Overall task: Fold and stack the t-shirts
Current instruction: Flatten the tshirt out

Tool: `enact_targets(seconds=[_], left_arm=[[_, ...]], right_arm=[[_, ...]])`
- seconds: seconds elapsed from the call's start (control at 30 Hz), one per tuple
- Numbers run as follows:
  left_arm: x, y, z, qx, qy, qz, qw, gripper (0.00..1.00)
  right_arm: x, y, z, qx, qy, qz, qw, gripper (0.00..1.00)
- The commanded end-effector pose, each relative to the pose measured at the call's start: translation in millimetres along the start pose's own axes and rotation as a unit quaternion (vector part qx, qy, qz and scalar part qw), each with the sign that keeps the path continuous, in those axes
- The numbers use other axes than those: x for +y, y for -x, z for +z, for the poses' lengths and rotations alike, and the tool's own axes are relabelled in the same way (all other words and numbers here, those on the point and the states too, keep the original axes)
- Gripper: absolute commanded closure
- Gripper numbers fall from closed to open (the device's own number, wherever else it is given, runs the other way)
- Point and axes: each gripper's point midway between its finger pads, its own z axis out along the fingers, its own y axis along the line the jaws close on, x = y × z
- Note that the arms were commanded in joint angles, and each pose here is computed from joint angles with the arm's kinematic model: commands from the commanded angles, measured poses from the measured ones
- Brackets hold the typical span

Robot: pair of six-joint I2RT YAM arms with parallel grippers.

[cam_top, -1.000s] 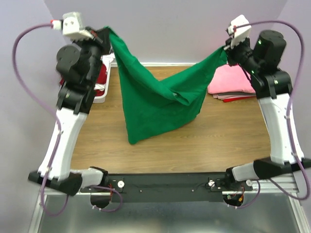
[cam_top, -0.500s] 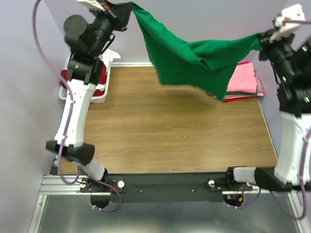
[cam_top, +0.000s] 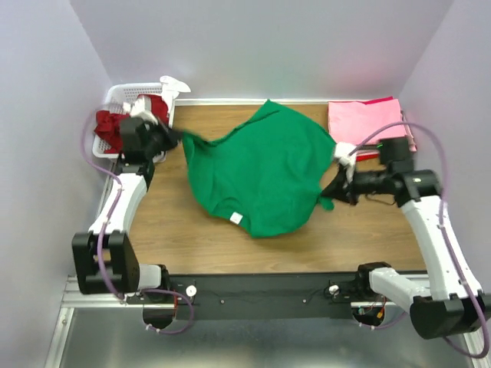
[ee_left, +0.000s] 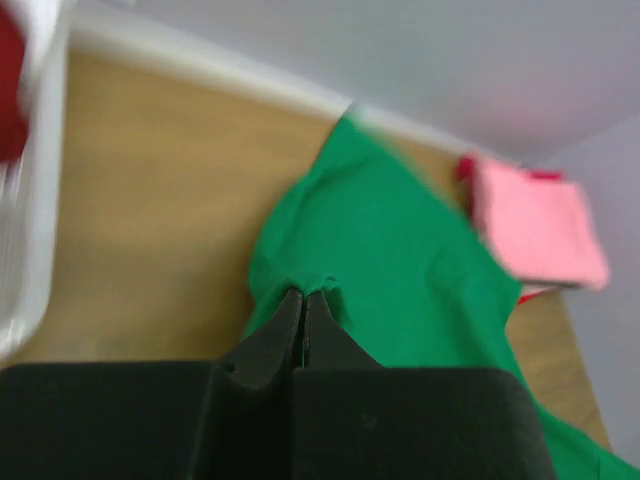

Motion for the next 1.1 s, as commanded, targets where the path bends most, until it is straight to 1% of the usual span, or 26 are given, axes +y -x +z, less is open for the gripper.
enact_targets(seconds=[0.0,0.03,0.07,0.1,0.13,0.17,0.2,0.23,0.27,0.33,0.37,0.43,0.5,0.53,0.57,0.6,0.63,0.67,0.7,0.77,0.93,1.03,1.07], left_arm=[[52.6,-71.0,-5.7,0.089,0.036,-0.068,0.993,0.81],[63.2,-77.8,-5.9,0.099,0.054,-0.074,0.991,0.66],[71.5,-80.9,-5.0,0.103,0.071,-0.076,0.989,0.53],[79.5,-81.6,-4.5,0.106,0.085,-0.067,0.988,0.28],[83.5,-78.6,-5.6,0.104,0.099,-0.060,0.988,0.22],[90.5,-68.0,-7.4,0.089,0.127,-0.048,0.987,0.21],[85.1,-50.8,-11.7,0.066,0.129,-0.029,0.989,0.14],[85.8,-43.0,-16.0,0.055,0.141,-0.020,0.988,0.14],[75.9,-29.3,-22.0,0.036,0.135,-0.008,0.990,0.14],[67.2,-14.0,-29.6,0.016,0.132,0.009,0.991,0.14],[63.6,-10.7,-33.2,0.012,0.131,0.015,0.991,0.14],[54.3,0.3,-44.3,-0.004,0.126,0.029,0.992,0.14],[43.9,4.2,-54.7,-0.011,0.112,0.050,0.992,0.14],[41.7,0.3,-57.4,-0.007,0.105,0.055,0.993,0.14],[35.6,-0.7,-60.2,-0.005,0.088,0.073,0.993,0.14],[27.5,1.8,-66.4,-0.011,0.074,0.088,0.993,0.14],[22.7,-2.3,-69.3,-0.005,0.057,0.102,0.993,0.14],[19.8,-1.4,-72.2,-0.010,0.051,0.113,0.992,0.14],[14.6,1.1,-79.1,-0.019,0.043,0.131,0.990,0.14],[10.8,-2.6,-86.4,-0.028,0.032,0.144,0.989,0.14],[6.8,-17.9,-92.7,-0.035,0.003,0.151,0.988,0.14],[11.9,-30.7,-93.9,-0.036,-0.002,0.152,0.988,0.14],[11.8,-31.8,-95.1,-0.038,-0.003,0.153,0.987,0.14]], right_arm=[[67.6,-32.4,31.4,0.004,0.145,-0.005,0.989,0.57],[78.3,-35.5,42.3,0.008,0.170,-0.020,0.985,0.43],[78.9,-43.5,48.2,0.024,0.170,-0.022,0.985,0.28],[78.2,-51.4,53.9,0.037,0.171,-0.013,0.984,0.17],[73.8,-52.6,56.2,0.043,0.163,-0.018,0.985,0.11],[53.0,-54.7,59.9,0.059,0.119,-0.033,0.991,0.06],[39.3,-53.2,62.1,0.071,0.085,-0.017,0.994,0.03],[22.4,-51.7,64.6,0.078,0.052,-0.027,0.995,0.00],[5.7,-58.7,63.7,0.103,0.011,-0.026,0.994,0.00],[-16.5,-60.3,67.7,0.113,-0.031,-0.025,0.993,0.00],[-24.8,-68.4,70.5,0.124,-0.039,-0.012,0.991,0.00],[-29.0,-76.2,77.9,0.128,-0.030,0.007,0.991,0.00],[-22.3,-96.5,93.5,0.142,0.013,0.034,0.989,0.01],[-18.8,-104.6,99.2,0.147,0.030,0.039,0.988,0.07],[-12.7,-115.2,105.5,0.156,0.049,0.047,0.985,0.09],[-6.2,-134.5,112.4,0.177,0.069,0.055,0.980,0.11],[-5.2,-144.8,117.0,0.193,0.071,0.053,0.977,0.15],[-0.3,-153.3,122.2,0.211,0.074,0.045,0.974,0.16],[-1.8,-173.7,122.3,0.250,0.059,0.044,0.966,0.17],[-10.1,-186.4,125.5,0.279,0.028,0.028,0.960,0.18],[-14.3,-204.2,127.3,0.308,0.006,0.031,0.951,0.18],[-7.6,-216.2,130.4,0.324,0.009,0.029,0.946,0.20],[-2.5,-225.9,130.9,0.340,0.012,0.028,0.940,0.21]])
